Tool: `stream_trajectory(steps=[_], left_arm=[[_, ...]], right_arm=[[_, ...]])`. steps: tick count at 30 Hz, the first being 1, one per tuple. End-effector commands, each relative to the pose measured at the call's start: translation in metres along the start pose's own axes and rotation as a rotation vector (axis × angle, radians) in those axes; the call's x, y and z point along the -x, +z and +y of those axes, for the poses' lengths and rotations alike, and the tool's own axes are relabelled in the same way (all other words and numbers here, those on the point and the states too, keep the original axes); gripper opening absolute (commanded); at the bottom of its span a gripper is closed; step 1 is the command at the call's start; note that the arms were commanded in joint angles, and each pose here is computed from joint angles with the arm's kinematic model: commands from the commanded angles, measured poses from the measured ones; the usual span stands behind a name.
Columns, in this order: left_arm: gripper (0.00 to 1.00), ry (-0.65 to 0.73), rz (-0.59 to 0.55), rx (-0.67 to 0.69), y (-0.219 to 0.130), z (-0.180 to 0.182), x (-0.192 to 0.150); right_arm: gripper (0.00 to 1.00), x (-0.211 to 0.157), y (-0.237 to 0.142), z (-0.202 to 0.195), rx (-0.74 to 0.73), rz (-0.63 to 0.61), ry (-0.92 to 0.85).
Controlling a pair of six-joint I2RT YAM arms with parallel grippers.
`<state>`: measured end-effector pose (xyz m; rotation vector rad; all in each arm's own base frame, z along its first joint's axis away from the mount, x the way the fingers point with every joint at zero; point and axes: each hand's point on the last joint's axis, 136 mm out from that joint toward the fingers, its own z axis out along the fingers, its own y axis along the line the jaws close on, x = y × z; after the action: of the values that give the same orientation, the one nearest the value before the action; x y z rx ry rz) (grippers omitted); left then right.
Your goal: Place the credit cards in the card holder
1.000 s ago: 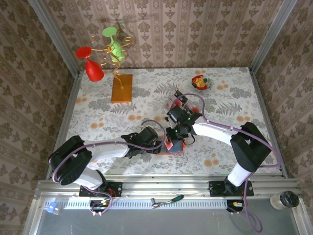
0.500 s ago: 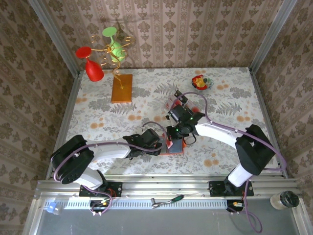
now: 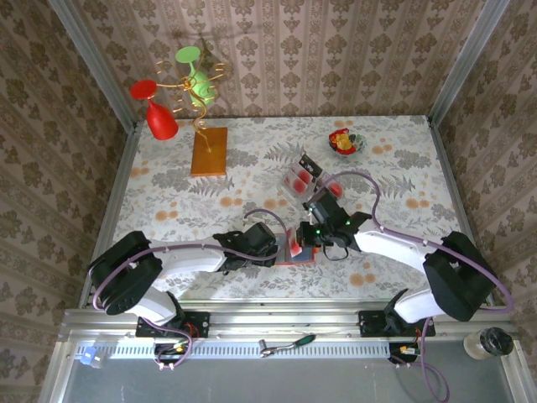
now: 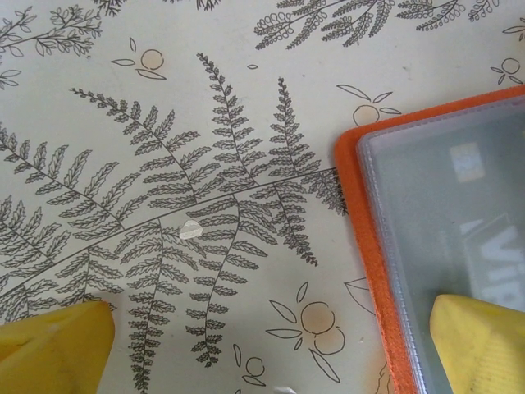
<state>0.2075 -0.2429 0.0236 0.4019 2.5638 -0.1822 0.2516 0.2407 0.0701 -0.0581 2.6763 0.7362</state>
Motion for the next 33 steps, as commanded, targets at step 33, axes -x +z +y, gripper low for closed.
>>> stream_trajectory(steps=[33], left_arm=[[1.00,0.011,0.039,0.059,0.002,0.007,-0.012]], right_arm=[[0.00,0.017,0.003,-0.005,0.145,-0.244,0.193]])
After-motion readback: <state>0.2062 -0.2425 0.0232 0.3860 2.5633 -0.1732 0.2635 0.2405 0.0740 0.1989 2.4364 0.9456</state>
